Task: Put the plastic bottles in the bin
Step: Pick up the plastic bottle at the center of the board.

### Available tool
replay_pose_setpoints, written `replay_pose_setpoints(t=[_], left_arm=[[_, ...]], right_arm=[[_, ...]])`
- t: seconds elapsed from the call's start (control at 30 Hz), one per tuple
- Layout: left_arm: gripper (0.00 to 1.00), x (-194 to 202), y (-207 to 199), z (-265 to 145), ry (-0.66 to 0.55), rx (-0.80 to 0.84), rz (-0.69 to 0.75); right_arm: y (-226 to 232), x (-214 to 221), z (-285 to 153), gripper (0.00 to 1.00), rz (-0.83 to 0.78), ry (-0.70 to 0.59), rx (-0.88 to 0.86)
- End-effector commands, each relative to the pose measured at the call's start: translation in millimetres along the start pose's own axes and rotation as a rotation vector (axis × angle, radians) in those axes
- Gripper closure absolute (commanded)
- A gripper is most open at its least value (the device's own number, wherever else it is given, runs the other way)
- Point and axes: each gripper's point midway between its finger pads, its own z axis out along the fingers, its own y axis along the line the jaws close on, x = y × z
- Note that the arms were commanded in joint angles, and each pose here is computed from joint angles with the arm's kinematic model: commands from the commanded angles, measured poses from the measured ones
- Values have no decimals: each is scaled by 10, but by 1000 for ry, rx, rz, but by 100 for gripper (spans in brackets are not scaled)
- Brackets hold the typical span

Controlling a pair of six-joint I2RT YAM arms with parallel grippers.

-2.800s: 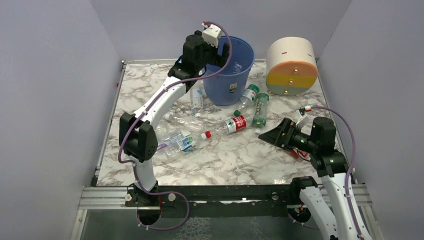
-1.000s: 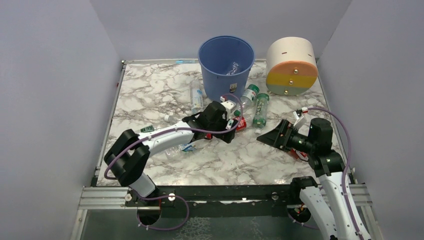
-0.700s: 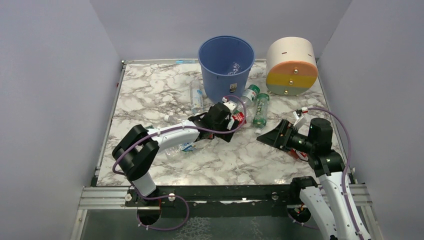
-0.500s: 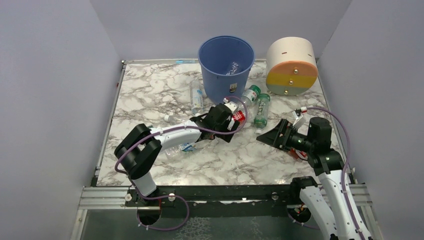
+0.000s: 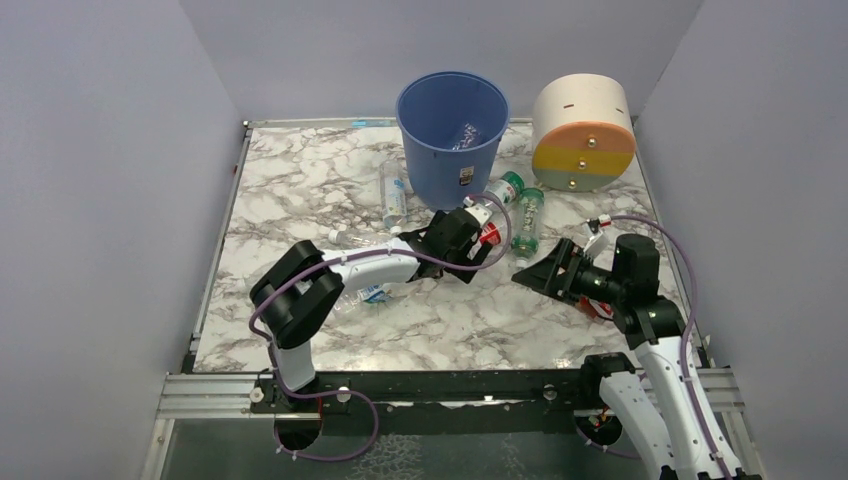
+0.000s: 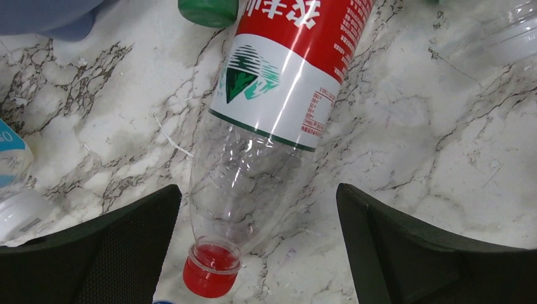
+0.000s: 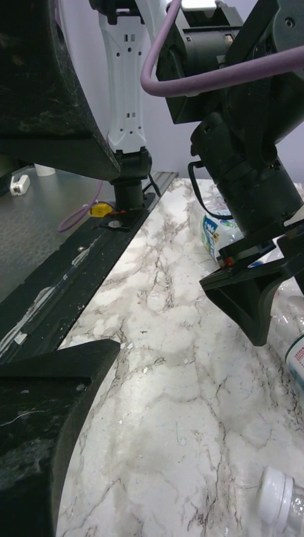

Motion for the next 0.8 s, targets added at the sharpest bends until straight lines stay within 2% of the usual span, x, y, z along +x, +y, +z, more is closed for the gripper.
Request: replay_pose_setpoints(t=[0.0, 0.4, 0.77], left_arm=[[1, -143, 42, 20, -26, -60, 50], [1, -59, -79, 125, 2, -46, 96], [20, 91, -208, 180, 39, 2, 83]], right_arm=[[9, 35, 12, 0, -11, 12, -24], [-22, 43, 37, 0, -3, 18, -21], [-26, 45, 40, 0, -3, 21, -20]])
